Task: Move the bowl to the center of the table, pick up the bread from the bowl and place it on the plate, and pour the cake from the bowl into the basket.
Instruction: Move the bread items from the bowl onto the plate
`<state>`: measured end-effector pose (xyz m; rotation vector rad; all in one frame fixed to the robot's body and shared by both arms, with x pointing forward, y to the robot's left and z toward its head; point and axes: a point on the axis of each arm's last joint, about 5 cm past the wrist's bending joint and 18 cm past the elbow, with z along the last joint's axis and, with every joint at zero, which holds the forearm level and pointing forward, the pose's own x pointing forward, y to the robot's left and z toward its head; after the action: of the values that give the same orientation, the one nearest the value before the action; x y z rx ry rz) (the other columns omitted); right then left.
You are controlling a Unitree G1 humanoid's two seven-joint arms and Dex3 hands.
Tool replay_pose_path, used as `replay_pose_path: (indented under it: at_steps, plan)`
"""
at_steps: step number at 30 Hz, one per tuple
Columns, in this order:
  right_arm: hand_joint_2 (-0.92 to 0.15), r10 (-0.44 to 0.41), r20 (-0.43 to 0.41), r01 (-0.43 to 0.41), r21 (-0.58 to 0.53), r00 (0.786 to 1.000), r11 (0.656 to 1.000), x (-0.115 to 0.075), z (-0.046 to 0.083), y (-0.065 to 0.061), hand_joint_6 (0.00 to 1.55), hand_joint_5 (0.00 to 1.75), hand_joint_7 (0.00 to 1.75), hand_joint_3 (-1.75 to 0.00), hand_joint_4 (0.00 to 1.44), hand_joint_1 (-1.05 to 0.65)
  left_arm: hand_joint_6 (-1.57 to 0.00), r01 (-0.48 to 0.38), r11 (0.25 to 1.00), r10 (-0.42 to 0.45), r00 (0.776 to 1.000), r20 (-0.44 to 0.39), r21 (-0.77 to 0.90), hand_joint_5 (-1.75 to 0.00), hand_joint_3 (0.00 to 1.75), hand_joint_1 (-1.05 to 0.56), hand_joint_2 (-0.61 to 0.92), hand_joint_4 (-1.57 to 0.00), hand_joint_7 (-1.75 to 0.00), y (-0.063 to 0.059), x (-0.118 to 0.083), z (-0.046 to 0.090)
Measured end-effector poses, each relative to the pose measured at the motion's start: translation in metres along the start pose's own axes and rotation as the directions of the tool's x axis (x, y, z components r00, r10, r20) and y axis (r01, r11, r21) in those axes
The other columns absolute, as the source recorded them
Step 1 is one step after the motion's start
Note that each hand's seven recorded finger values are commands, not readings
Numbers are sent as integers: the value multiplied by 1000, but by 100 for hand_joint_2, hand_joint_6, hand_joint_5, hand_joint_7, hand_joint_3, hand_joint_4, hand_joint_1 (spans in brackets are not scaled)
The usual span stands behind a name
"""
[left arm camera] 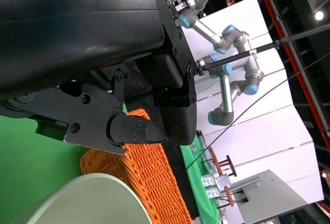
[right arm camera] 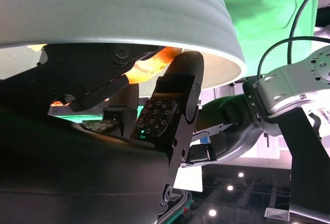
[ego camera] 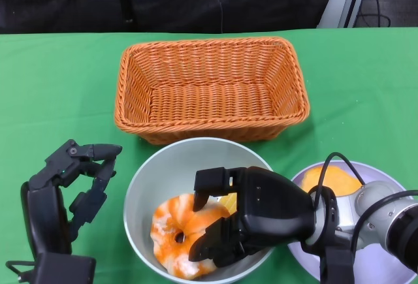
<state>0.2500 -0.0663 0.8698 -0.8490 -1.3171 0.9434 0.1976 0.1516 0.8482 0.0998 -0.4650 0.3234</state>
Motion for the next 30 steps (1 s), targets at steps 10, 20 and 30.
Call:
replay_pose_path:
  at_steps: [10,20,30]
  plan:
    - [-78,-59,-6,59,10,998,998,1,0,1,131,118,4,0,88,-31,-91,3,1000,-3,1000,16,0,-128,25,-19,92,-80,-80,-1,1,-1]
    - [-80,-140,-10,139,-19,990,990,2,-9,-13,130,112,4,-1,90,-33,-91,1,1000,-1,1000,15,4,-129,24,-20,92,-81,-79,0,2,-1]
    - [-78,-204,-2,204,-2,979,979,1,-13,-21,131,108,4,-1,89,-33,-92,-5,1000,5,1000,16,5,-128,24,-20,92,-80,-78,1,2,-1]
